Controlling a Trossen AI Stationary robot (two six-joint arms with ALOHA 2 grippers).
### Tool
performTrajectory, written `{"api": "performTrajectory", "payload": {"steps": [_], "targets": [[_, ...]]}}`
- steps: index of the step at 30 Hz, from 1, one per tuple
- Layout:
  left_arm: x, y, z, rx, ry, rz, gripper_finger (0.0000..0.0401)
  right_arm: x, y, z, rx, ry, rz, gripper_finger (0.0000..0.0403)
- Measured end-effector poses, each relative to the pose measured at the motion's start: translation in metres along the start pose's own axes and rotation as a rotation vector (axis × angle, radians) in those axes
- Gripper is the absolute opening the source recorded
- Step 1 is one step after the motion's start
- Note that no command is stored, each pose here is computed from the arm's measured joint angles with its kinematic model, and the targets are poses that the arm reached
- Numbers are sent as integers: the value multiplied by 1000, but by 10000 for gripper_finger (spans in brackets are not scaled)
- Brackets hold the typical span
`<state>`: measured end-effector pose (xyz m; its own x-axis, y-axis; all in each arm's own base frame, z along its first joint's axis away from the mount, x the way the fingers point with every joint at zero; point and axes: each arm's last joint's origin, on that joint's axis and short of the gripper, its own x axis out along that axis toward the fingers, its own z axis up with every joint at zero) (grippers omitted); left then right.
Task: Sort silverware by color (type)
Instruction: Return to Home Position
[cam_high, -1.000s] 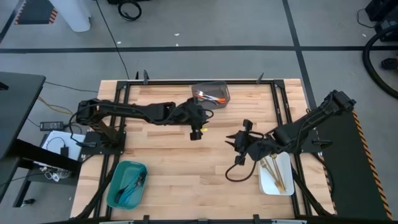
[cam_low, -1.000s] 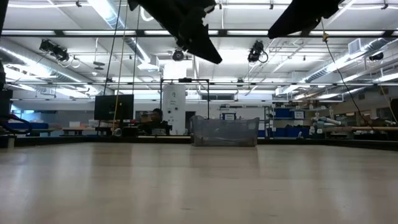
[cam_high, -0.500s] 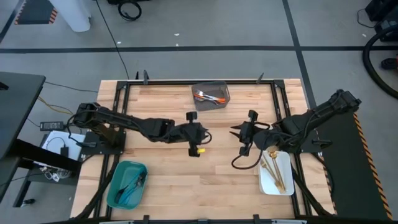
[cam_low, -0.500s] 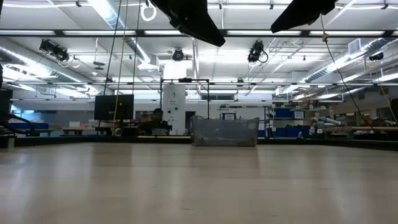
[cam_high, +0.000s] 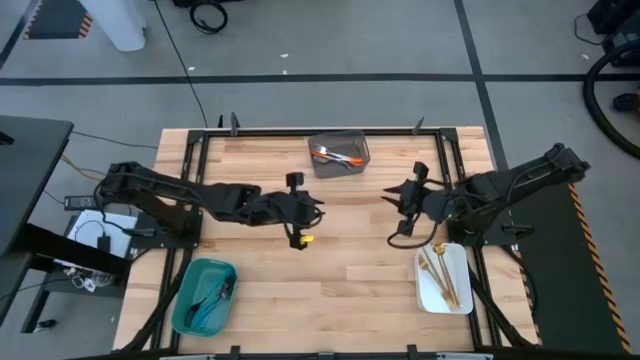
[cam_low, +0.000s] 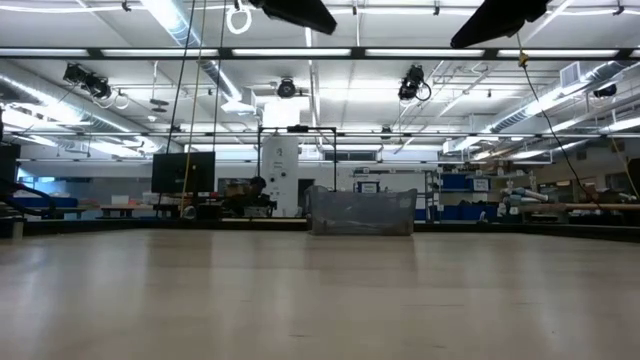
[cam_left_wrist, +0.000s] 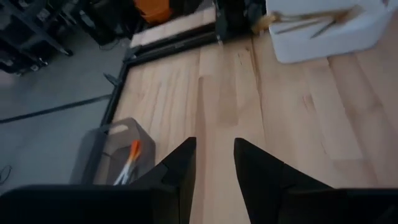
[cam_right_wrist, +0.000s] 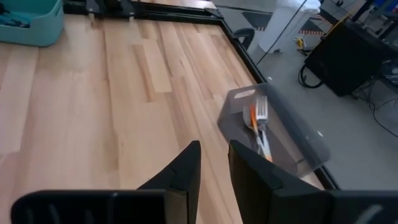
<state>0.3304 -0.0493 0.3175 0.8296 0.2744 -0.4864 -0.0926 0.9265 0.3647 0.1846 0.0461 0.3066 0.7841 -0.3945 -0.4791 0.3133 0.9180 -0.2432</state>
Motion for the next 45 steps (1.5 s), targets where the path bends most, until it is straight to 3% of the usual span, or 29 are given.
{"api": "performTrajectory", "payload": {"steps": [7, 16, 25, 33, 39, 42, 45], "targets": [[-32, 18, 3, -13, -22, 8, 116, -18, -23, 0, 31, -47, -3, 91], [-90, 54, 13, -97, -186, 51, 116, -43, -50, 0, 94, -147, 12, 90], [-125, 81, 11, -141, -279, 109, 116, -74, -75, 5, 198, -361, 68, 90], [-152, 97, 10, -170, -399, 24, 116, -105, -95, 7, 251, -466, 132, 90], [-167, 101, 8, -141, -488, -149, 116, -120, -104, 7, 254, -474, 141, 90], [-171, 103, 6, -126, -517, -223, 116, -127, -105, 9, 242, -494, 221, 90], [-171, 106, 5, -126, -517, -228, 116, -136, -108, 14, 239, -533, 294, 90]]}}
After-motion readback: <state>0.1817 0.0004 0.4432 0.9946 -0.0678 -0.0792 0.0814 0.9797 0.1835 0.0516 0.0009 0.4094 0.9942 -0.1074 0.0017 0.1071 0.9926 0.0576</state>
